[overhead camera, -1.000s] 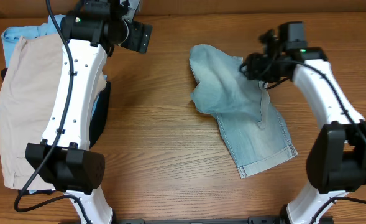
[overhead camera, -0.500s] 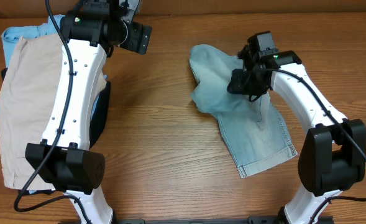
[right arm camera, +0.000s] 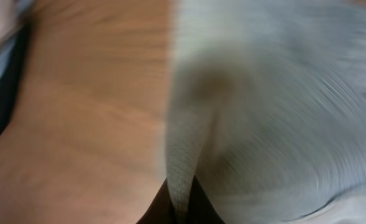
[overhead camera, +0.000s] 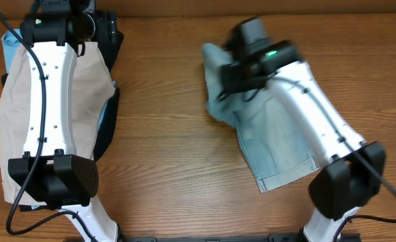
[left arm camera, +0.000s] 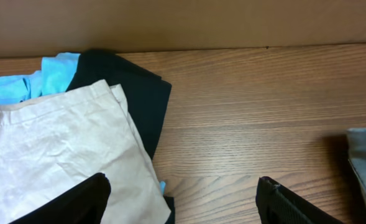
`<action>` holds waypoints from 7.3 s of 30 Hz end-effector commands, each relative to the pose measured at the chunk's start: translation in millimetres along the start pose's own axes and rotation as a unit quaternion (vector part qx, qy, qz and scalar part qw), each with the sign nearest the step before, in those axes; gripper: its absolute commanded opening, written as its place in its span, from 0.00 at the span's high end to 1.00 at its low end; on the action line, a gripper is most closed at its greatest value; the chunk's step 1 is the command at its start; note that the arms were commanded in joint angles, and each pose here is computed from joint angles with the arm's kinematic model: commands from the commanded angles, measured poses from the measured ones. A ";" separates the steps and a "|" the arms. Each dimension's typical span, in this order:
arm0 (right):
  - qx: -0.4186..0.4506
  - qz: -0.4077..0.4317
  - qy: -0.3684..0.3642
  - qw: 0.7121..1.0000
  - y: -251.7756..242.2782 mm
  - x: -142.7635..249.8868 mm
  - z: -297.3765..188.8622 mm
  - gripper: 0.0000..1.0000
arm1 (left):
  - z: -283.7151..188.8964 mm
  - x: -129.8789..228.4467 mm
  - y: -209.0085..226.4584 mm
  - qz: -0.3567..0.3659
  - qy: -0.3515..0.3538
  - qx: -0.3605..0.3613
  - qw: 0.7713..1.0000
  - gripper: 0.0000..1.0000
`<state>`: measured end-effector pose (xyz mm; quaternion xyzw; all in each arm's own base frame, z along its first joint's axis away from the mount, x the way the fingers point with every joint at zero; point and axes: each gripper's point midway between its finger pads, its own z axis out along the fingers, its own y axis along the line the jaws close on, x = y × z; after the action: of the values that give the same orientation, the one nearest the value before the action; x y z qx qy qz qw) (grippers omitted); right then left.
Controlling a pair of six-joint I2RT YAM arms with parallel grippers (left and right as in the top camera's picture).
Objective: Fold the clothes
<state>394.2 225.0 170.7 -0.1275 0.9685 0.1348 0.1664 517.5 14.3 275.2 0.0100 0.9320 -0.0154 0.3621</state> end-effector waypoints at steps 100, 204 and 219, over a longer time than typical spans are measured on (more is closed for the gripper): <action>0.025 0.148 0.158 0.976 -114.1 60.1 22.9 0.91 | 37.1 185.7 -66.0 -0.005 0.416 -0.035 0.909 0.96; -0.129 0.019 -0.159 0.979 -76.5 -85.7 34.9 0.20 | -71.0 -47.1 -209.3 0.186 -0.096 0.041 0.977 0.96; -0.077 0.060 -0.178 0.979 -141.1 -92.3 42.5 0.06 | -85.4 -44.1 -206.1 0.190 -0.094 0.041 0.976 0.96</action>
<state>522.2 132.3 139.6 -0.0584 0.9182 0.2398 0.3099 501.3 -201.6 321.8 0.2231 0.8924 0.0178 0.3918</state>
